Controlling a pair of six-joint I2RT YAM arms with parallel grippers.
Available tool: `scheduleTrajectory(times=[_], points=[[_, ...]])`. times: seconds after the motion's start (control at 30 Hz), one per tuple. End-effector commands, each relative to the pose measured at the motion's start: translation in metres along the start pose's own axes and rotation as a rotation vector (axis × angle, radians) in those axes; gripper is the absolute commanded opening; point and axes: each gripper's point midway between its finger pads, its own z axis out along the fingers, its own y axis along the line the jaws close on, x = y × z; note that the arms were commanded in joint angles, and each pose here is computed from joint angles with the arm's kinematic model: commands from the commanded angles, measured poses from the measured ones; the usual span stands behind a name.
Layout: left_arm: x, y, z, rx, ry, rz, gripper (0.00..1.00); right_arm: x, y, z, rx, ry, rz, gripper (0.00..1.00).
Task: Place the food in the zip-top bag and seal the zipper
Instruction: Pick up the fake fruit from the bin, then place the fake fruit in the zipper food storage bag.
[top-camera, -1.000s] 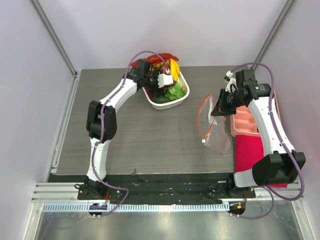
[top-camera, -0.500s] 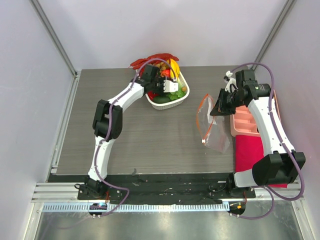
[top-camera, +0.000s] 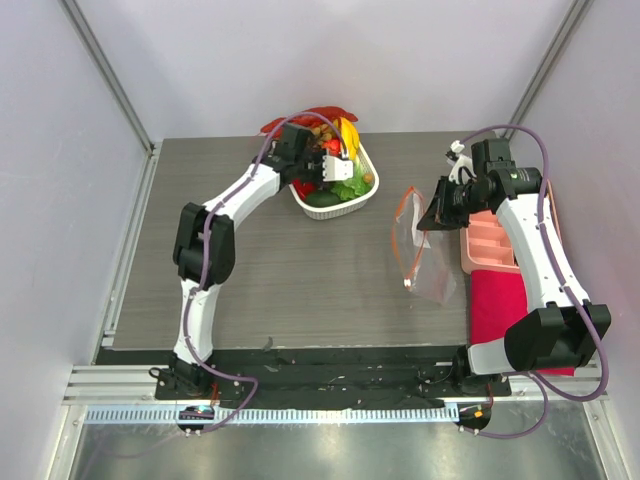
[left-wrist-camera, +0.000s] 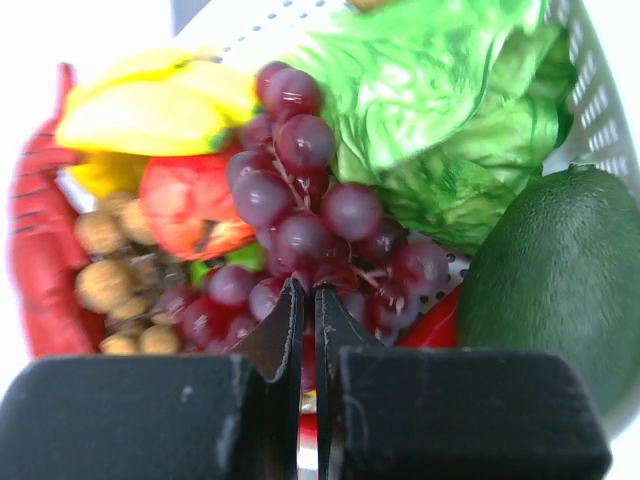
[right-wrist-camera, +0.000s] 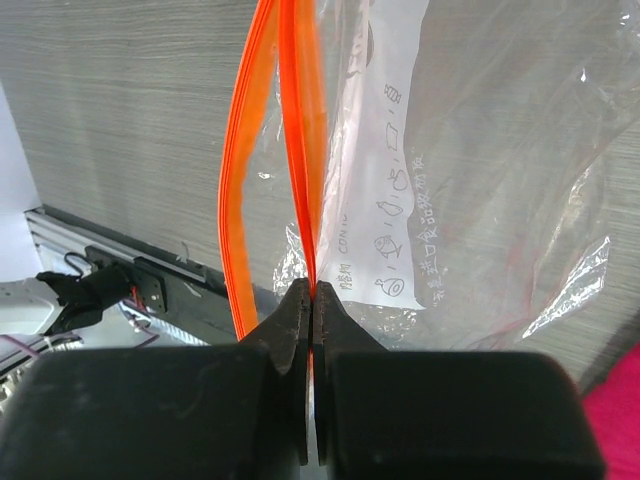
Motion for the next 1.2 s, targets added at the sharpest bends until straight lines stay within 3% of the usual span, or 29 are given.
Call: scheduleTrajectory(times=[0.0, 0.2, 0.6, 1.17], points=[[-0.052, 0.046, -0.054, -0.117, -0.13, -0.043, 0.0, -0.013, 0.026, -0.009, -0.125, -0.056, -0.022, 0.01], [-0.063, 0.062, -0.067, -0.162, -0.162, -0.063, 0.0, -0.018, 0.038, -0.009, -0.184, -0.065, -0.004, 0.01], [-0.086, 0.124, -0.106, -0.339, -0.29, -0.265, 0.0, -0.03, 0.058, -0.008, -0.291, -0.092, 0.058, 0.01], [-0.177, 0.151, -0.206, -0.366, -0.581, -0.544, 0.0, -0.031, 0.042, 0.036, -0.221, -0.086, 0.113, 0.01]])
